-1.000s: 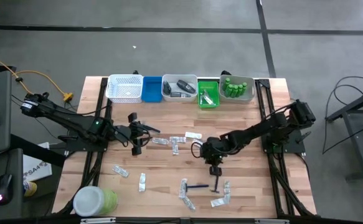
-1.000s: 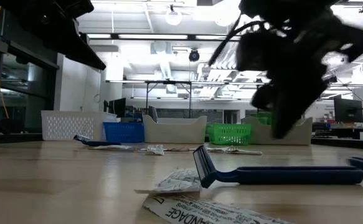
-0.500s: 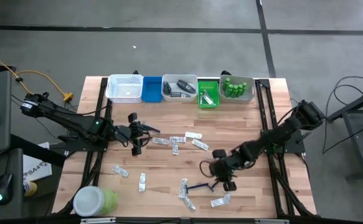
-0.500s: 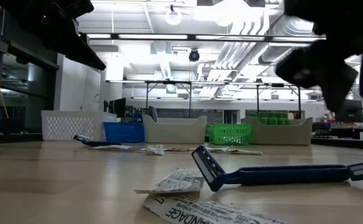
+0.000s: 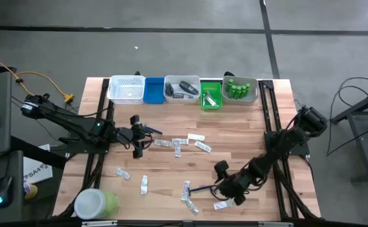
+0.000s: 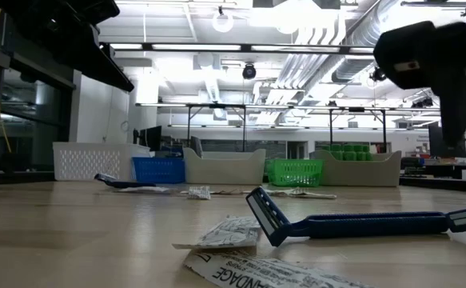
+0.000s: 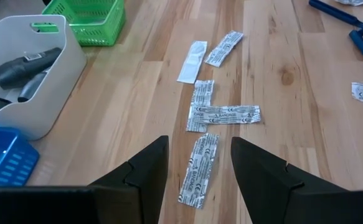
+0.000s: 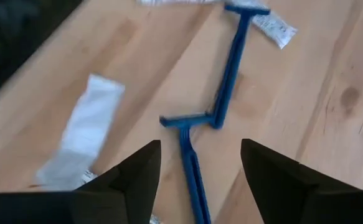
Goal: Pick & Place Travel size toiletries
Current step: Put the razor into the blue bin
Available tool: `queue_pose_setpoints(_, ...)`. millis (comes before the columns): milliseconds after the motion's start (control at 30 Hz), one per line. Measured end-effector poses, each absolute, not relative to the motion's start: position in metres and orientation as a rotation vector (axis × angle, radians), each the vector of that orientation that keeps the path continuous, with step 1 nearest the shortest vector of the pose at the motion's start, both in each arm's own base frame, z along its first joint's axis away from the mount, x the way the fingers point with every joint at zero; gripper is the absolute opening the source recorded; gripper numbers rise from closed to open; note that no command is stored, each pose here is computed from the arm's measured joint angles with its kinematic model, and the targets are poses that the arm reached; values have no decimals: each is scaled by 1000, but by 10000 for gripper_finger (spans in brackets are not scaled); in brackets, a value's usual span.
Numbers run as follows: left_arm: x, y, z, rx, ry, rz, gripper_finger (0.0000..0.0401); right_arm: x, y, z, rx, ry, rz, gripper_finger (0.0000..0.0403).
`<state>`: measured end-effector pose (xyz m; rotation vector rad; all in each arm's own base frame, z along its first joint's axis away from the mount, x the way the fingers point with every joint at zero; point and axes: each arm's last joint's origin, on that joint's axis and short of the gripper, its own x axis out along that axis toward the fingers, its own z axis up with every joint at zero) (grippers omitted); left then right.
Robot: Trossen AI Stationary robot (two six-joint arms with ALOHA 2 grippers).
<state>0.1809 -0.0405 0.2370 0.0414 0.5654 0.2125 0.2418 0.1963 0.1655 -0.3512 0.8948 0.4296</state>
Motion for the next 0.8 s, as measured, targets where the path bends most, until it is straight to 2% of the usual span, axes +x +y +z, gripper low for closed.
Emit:
queue_pose_setpoints(167,181,-40,237,28,563,217,173,244,204,147,-461,892,454,212)
queue_pose_setpoints(800,181,-40,237,15,562,221,173,254,210,127,-754,802,557,211)
